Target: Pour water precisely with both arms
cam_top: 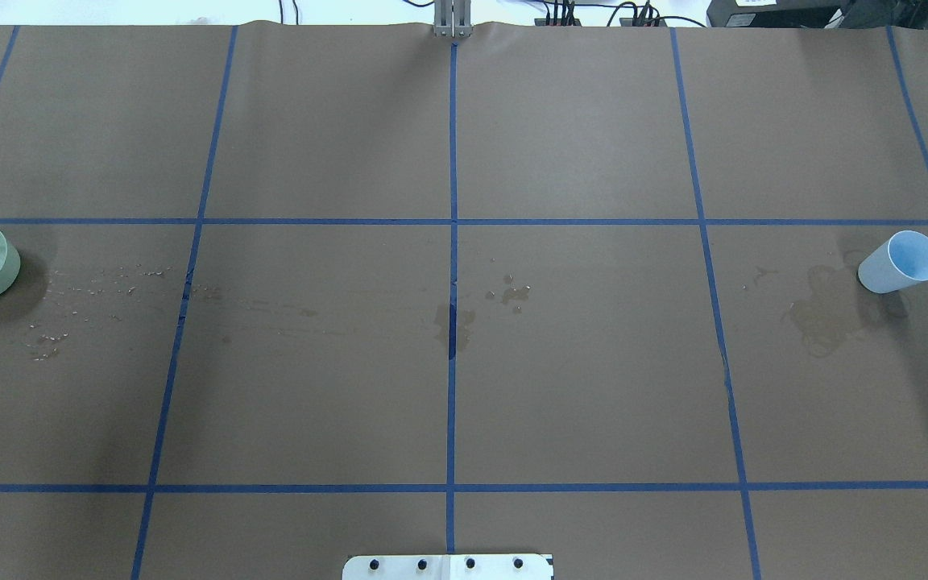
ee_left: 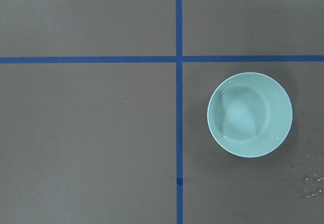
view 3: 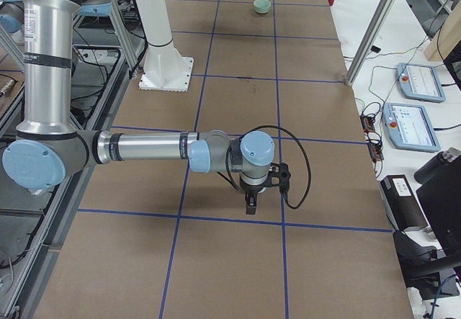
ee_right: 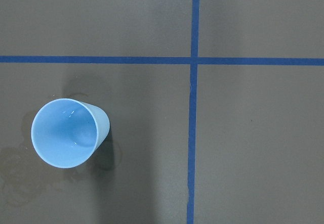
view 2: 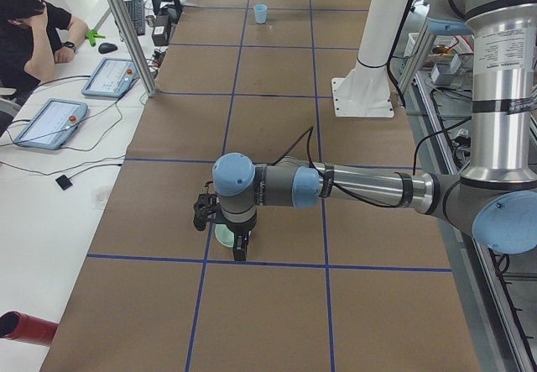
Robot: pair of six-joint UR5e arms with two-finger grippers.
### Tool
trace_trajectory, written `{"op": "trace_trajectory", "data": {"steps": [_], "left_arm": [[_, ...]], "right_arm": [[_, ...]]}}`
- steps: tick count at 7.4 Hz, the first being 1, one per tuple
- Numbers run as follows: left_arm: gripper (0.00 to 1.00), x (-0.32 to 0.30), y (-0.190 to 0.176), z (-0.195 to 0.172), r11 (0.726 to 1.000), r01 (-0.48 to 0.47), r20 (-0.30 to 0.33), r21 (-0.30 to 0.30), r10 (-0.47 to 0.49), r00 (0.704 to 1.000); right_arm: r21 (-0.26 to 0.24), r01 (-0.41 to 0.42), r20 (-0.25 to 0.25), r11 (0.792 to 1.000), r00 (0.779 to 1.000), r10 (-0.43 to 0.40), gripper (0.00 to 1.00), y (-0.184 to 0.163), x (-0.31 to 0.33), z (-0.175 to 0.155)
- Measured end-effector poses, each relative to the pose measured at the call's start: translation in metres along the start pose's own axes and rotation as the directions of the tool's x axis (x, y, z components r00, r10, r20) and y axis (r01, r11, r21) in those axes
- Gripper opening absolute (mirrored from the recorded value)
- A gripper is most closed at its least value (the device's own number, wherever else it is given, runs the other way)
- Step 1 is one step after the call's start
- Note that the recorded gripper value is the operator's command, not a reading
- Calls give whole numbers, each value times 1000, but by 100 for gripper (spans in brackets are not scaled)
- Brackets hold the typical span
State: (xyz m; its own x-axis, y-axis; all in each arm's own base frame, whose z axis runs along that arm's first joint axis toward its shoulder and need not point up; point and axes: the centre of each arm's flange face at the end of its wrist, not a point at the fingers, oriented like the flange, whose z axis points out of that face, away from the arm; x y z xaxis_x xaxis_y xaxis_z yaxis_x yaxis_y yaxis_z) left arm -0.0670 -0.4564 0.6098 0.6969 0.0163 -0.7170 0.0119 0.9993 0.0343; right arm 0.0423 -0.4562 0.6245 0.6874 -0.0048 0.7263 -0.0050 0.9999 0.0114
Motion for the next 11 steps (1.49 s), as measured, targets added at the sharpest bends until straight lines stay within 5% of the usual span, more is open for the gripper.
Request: {"op": "trace_trajectory", "data": {"steps": [5,7,11], "left_arm": [[100,-7,-8,17,998,30,-6,59,-30,1000],[100,10,-19,71,989,106,-46,106,-102,994],[100,42,-25,166,986,149,-111,74,-140,984]], "right_arm": [[18,17,0,1000,1000,-17,100,-6,-8,-8],[25,23,-3,999,1000,-23,100,-8,-11,-11],[28,26,-4,999,1000,-26,100,-11,-13,-13]]}}
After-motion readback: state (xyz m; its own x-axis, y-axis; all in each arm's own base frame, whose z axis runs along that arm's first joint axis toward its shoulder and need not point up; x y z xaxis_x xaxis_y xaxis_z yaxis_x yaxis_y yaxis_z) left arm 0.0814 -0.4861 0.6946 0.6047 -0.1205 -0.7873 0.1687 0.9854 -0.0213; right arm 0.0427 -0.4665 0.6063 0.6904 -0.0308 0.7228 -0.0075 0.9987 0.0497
